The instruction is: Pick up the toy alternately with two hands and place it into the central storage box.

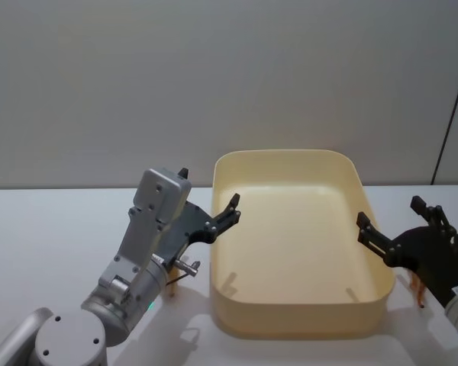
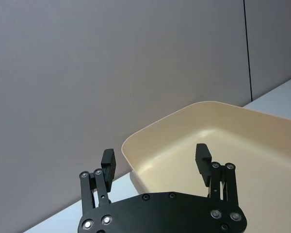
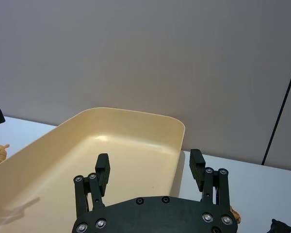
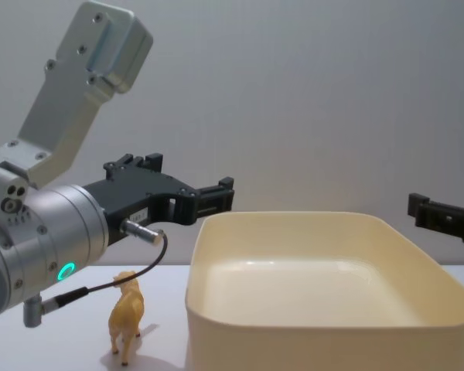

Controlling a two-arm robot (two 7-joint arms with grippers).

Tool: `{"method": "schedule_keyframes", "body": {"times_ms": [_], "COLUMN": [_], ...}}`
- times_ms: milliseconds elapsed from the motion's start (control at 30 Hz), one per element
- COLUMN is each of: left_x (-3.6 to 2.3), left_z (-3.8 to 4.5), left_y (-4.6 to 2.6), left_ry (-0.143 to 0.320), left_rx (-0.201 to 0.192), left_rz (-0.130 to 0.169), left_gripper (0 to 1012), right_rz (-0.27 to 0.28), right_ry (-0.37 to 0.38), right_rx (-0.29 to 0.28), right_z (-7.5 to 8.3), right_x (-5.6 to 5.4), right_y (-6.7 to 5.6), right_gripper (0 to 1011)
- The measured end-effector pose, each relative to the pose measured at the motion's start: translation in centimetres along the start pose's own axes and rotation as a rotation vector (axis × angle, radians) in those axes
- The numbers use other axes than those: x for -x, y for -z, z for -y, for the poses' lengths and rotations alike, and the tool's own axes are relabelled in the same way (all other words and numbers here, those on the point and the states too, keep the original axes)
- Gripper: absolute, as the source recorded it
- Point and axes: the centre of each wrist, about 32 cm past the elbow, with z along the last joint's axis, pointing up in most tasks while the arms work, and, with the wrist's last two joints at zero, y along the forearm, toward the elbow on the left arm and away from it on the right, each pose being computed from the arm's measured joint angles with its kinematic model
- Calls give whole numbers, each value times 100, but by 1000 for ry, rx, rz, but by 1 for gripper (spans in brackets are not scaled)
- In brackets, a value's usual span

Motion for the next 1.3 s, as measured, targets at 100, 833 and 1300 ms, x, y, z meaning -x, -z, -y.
{"method": "schedule_keyframes", "body": {"times_ms": [100,833,1300], "left_x": [0,0,0], "left_z": [0,0,0], "left_y": [0,0,0], "left_ry": [0,0,0], "left_rx": [0,0,0], "left_rz": [0,0,0], "left_gripper": [1001,1001,1001], "right_rz": [0,0,0], "right_ry": [0,0,0], "right_rx": [0,0,0], "right_z": [0,0,0], "right_x": [0,0,0], "right_y": [0,0,0], "right_gripper": [1001,1001,1001]}}
